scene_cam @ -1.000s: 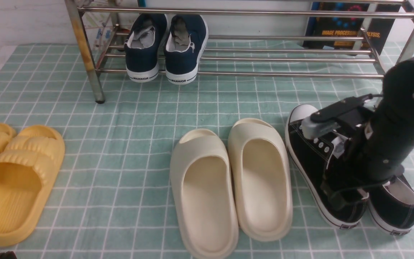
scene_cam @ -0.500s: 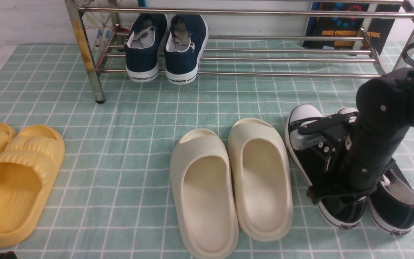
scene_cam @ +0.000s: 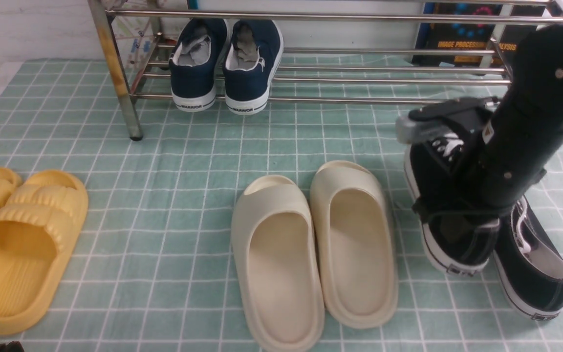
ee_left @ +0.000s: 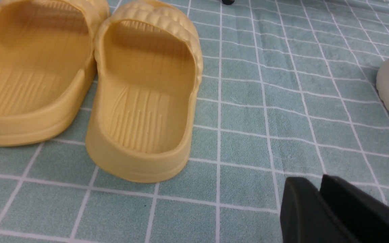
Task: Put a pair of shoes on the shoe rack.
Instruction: Use the right arm to put a shoe into the shoe rack
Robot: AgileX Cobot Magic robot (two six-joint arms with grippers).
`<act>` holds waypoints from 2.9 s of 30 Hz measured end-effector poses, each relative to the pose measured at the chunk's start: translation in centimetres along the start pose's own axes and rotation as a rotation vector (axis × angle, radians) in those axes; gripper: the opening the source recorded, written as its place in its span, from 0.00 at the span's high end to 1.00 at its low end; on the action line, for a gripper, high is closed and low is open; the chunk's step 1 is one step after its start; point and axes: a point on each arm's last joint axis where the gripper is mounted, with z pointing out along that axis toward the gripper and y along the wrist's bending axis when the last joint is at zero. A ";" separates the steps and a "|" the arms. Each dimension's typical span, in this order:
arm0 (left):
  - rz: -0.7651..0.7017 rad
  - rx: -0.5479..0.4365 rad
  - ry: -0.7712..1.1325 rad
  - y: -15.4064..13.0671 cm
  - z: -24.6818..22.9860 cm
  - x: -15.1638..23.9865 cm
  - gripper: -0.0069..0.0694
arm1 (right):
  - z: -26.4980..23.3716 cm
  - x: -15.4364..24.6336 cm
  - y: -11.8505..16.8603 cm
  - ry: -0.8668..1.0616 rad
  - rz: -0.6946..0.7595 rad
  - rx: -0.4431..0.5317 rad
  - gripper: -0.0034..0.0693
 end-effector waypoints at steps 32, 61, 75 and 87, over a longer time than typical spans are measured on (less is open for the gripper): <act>-0.001 0.000 0.000 0.0 0.0 0.0 0.74 | 0.9 -13.3 -3.4 -0.160 -0.138 -0.035 0.92; -0.001 0.000 0.000 0.0 0.0 0.0 0.71 | 4.3 -17.0 -5.4 -0.214 -0.294 0.090 0.92; -0.001 0.000 0.000 0.0 0.0 0.0 0.68 | 4.2 -17.2 -5.3 -0.234 -0.301 0.092 0.92; -0.001 0.000 0.000 0.0 0.0 0.0 0.67 | 6.0 -17.6 -5.5 -0.234 -0.312 0.086 0.92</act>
